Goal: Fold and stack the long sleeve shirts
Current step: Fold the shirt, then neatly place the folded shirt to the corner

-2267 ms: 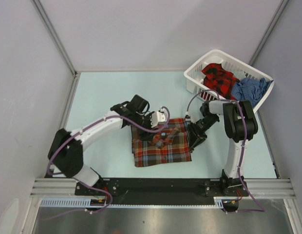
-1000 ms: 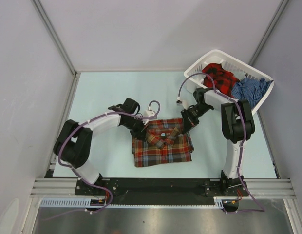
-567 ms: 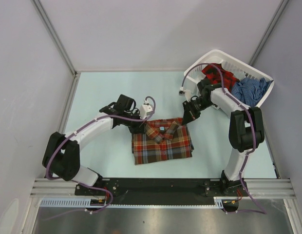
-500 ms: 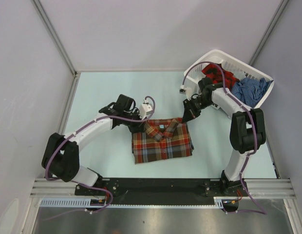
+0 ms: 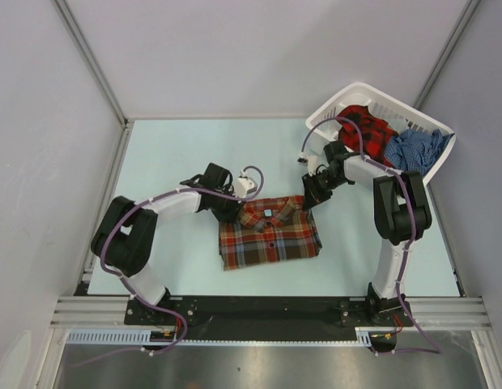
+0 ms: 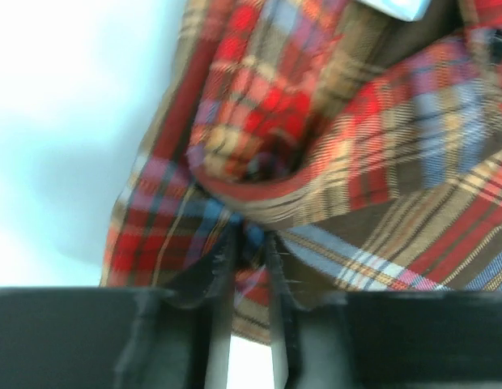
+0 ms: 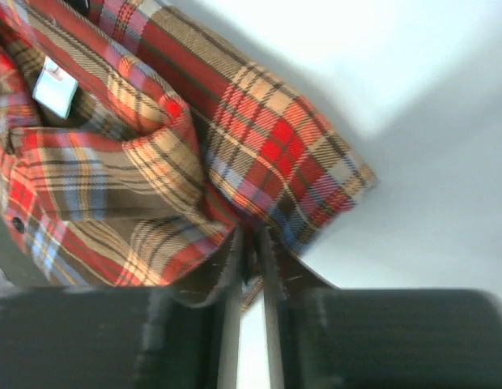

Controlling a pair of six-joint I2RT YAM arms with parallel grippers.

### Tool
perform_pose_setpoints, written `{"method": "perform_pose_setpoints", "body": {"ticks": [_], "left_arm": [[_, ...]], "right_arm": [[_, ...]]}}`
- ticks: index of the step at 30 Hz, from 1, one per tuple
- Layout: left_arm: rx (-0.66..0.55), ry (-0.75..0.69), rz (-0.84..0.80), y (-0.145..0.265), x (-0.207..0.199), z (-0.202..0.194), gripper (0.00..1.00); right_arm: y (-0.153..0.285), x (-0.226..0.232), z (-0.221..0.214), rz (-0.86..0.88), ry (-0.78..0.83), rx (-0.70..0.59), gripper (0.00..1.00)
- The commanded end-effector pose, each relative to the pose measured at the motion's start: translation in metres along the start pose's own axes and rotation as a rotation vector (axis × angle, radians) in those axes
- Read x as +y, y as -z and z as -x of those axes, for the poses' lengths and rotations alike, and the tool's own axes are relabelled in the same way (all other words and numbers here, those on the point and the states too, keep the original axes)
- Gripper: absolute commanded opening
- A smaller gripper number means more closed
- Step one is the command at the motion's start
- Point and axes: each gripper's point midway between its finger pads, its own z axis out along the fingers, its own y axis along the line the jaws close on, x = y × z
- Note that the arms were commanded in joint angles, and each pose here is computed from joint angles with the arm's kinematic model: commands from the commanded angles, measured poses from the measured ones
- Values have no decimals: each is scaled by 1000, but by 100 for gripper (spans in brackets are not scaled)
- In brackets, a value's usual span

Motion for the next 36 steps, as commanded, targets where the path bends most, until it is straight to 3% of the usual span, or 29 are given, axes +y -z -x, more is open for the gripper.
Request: {"method": "perform_pose_setpoints", "body": {"ticks": [1,2,4,6,8,11,13,18,27,30,32,33,35,36], "left_arm": [[-52,147,82,23,27,9,32],[-108,180,65,41,22,20,44],[-174,329,16,60,13,25,59],[-237,395,0,80,1,33,68],[-248,450,11,83,-4,24,84],[-194,604,56,81,0,-1,85],[-138,764,62,73,3,-23,82],[-68,932,14,50,-15,-57,76],[-84,957,-31,15,-26,-70,66],[-64,955,-21,10,-26,-74,59],[-48,961,-21,5,-25,-74,53],[-50,956,-37,4,-26,-70,46],[-51,948,-40,2,-21,-64,38],[-46,946,-40,2,-20,-63,28]], "right_arm": [[24,-3,24,-72,20,-82,27],[40,11,28,-64,24,-107,40],[54,29,24,-26,-4,-125,50],[71,48,25,-21,1,-160,64],[73,56,12,-21,-35,-157,77],[62,46,-9,-42,-128,-122,82],[51,33,-21,-61,-203,-88,79],[31,10,-48,-105,-376,-31,72],[-1,14,-66,-47,-420,-2,69],[-11,16,-68,-28,-426,23,59],[-17,19,-68,-11,-426,32,46],[-18,21,-65,-3,-420,27,34],[-19,24,-57,-5,-399,5,24],[-20,27,-52,-6,-396,-6,12]]}}
